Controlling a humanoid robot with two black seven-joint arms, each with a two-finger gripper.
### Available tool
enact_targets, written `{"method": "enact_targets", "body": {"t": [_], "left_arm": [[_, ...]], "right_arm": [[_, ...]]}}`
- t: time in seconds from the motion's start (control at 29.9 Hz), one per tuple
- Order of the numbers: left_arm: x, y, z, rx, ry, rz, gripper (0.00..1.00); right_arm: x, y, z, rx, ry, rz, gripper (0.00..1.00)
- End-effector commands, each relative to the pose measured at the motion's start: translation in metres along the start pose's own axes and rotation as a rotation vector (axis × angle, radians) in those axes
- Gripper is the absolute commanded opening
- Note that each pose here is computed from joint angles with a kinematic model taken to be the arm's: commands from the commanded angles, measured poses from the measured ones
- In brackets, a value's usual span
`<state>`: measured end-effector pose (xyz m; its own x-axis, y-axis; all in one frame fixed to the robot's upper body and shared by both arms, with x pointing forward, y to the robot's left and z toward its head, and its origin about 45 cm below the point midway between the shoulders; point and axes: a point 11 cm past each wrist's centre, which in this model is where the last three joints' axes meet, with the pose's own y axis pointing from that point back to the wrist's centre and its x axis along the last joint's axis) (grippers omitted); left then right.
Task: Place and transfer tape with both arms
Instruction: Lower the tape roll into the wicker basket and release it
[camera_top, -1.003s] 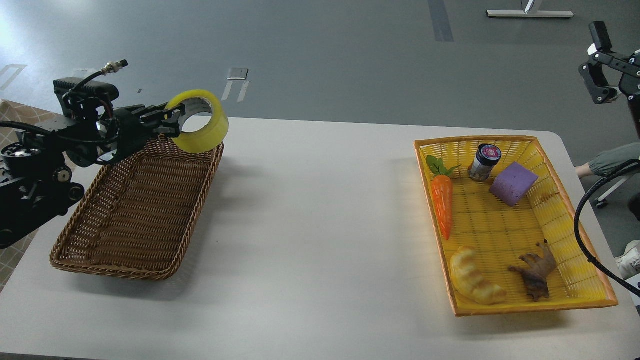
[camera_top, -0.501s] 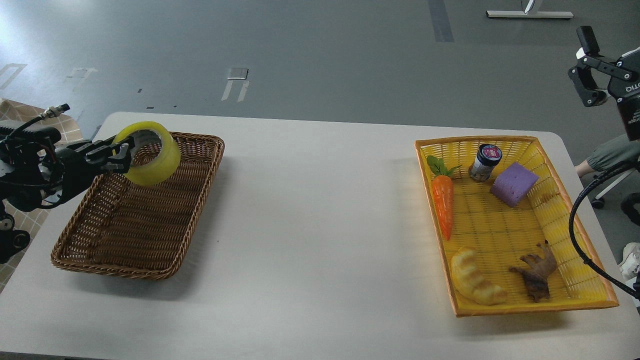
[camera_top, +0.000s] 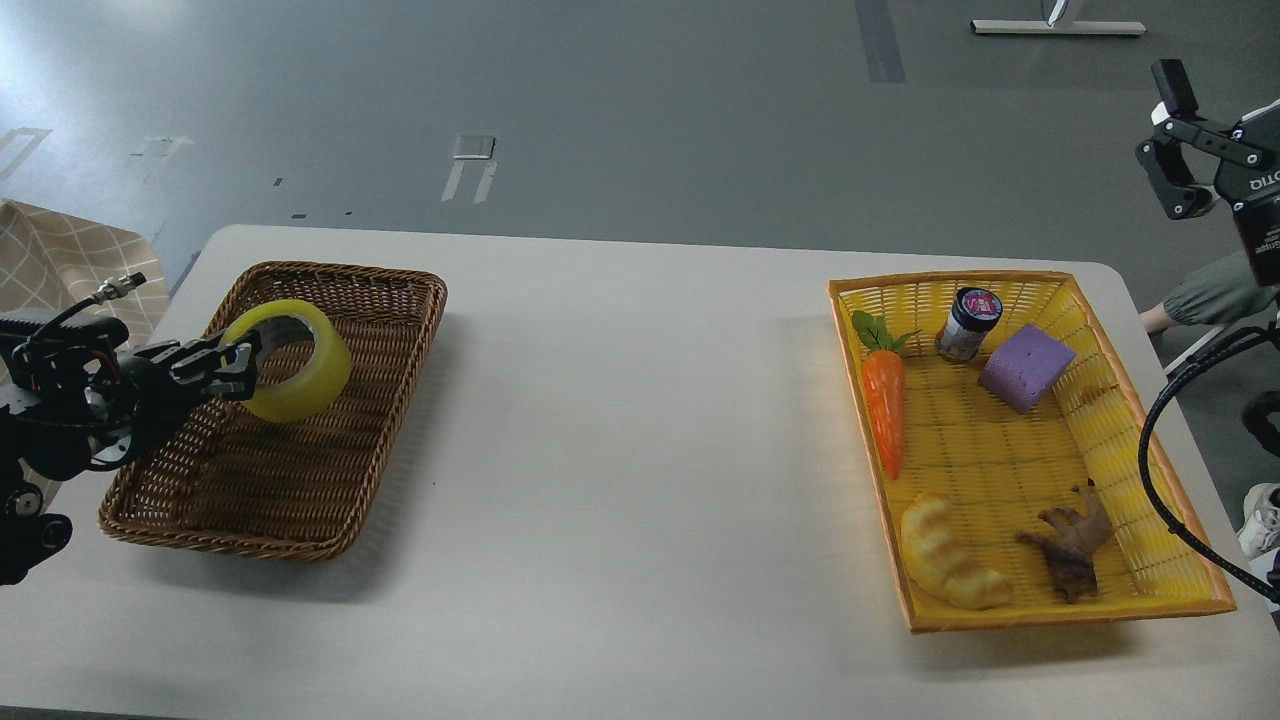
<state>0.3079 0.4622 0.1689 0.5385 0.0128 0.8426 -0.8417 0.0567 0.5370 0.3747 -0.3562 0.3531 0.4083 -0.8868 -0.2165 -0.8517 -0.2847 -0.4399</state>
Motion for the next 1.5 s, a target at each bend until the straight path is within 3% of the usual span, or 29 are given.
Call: {"method": "enact_targets", "body": {"t": [0.0, 0.13, 0.3, 0.57, 0.64, 0.7, 0.74, 0.77, 1.1, 1.3, 1.47], "left_arm": [[-0.003, -0.002, 0.003, -0.014, 0.004, 0.004, 0.22], [-0.004, -0.002, 0.0, -0.012, 0.005, 0.003, 0.23], [-0.005, -0.001, 0.0, -0.012, 0.005, 0.0, 0.34], [-0.011, -0.001, -0.022, 0.032, -0.002, -0.008, 0.38], [-0.01, 0.0, -0.024, 0.026, -0.003, 0.002, 0.45], [-0.008, 0.0, -0.026, 0.026, -0.005, 0.021, 0.65], [-0.009, 0.0, -0.024, 0.021, -0.002, 0.026, 0.83], [-0.008, 0.0, -0.024, 0.021, 0.012, 0.034, 0.93], [0.025, 0.003, -0.012, -0.125, 0.308, 0.193, 0.97], [0.092, -0.006, 0.047, -0.375, 0.642, 0.397, 0.98], [0.127, -0.007, 0.095, -0.598, 0.967, 0.313, 0.98]], "right_arm": [[0.0, 0.001, 0.001, -0.003, -0.002, 0.001, 1.0], [0.0, 0.001, 0.001, -0.001, -0.001, 0.0, 1.0], [0.0, 0.002, 0.002, -0.005, -0.002, 0.002, 1.0], [0.0, 0.002, 0.001, -0.004, 0.0, 0.002, 1.0], [0.001, 0.002, 0.002, -0.006, 0.0, 0.004, 1.0], [0.0, 0.002, 0.002, -0.005, -0.002, 0.003, 1.0], [0.0, 0.003, 0.003, -0.007, -0.005, 0.004, 1.0], [-0.001, 0.003, 0.003, -0.005, -0.007, 0.003, 1.0], [-0.002, 0.003, 0.004, -0.003, -0.01, 0.003, 1.0], [0.0, 0.003, 0.002, -0.006, 0.0, 0.002, 1.0], [0.001, 0.004, 0.003, -0.012, 0.002, 0.006, 1.0]]}}
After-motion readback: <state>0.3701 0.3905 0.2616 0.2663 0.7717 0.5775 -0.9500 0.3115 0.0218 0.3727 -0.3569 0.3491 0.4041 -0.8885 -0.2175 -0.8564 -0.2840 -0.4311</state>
